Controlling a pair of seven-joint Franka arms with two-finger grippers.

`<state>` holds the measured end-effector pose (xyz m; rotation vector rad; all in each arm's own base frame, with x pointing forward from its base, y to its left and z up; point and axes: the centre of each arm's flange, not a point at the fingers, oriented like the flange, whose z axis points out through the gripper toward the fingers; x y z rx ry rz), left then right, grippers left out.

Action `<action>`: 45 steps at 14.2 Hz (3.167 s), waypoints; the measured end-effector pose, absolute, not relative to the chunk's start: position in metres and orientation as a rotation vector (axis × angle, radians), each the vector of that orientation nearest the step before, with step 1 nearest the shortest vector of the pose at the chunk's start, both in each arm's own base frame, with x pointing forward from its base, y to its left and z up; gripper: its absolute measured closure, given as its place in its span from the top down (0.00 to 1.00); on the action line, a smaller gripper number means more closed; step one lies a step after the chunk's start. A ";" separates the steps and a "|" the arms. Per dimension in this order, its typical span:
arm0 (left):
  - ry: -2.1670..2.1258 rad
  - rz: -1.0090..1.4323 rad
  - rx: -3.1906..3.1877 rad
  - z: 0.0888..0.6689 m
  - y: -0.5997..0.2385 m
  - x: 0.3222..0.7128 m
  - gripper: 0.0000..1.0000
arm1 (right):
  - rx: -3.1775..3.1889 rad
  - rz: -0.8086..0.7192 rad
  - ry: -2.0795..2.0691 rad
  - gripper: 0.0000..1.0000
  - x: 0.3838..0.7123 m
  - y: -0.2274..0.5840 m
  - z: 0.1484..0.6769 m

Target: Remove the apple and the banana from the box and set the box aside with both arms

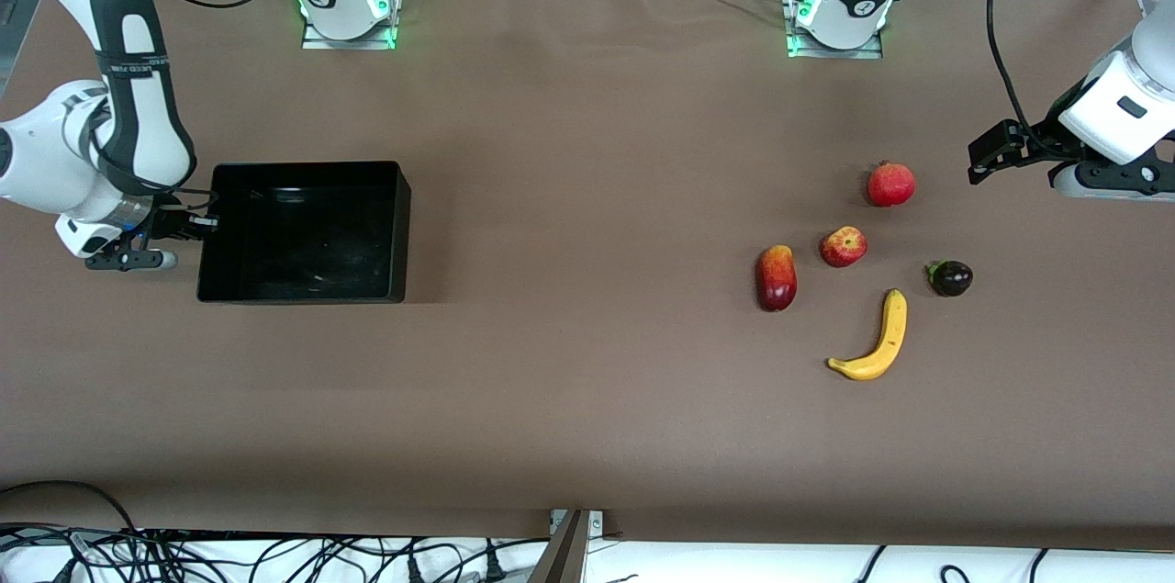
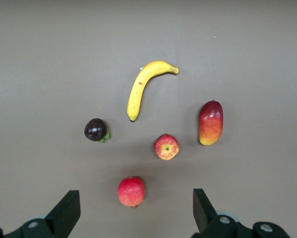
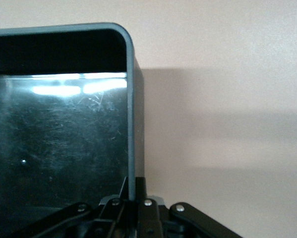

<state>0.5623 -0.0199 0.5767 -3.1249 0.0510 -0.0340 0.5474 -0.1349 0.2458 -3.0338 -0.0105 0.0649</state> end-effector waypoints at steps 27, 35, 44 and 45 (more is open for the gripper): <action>0.053 -0.033 -3.125 0.578 -0.021 0.562 1.00 | -3.067 0.127 -0.326 1.00 0.647 0.036 0.482; 0.056 -0.019 -3.125 0.578 -0.022 0.561 1.00 | -3.119 0.134 -0.315 1.00 0.591 0.050 0.580; 0.007 -0.003 -3.125 0.575 -0.018 0.562 1.00 | -3.090 0.079 -0.272 1.00 0.547 0.026 0.597; 0.008 -0.005 -3.125 0.576 -0.019 0.562 1.00 | -3.092 0.069 -0.275 1.00 0.542 0.027 0.597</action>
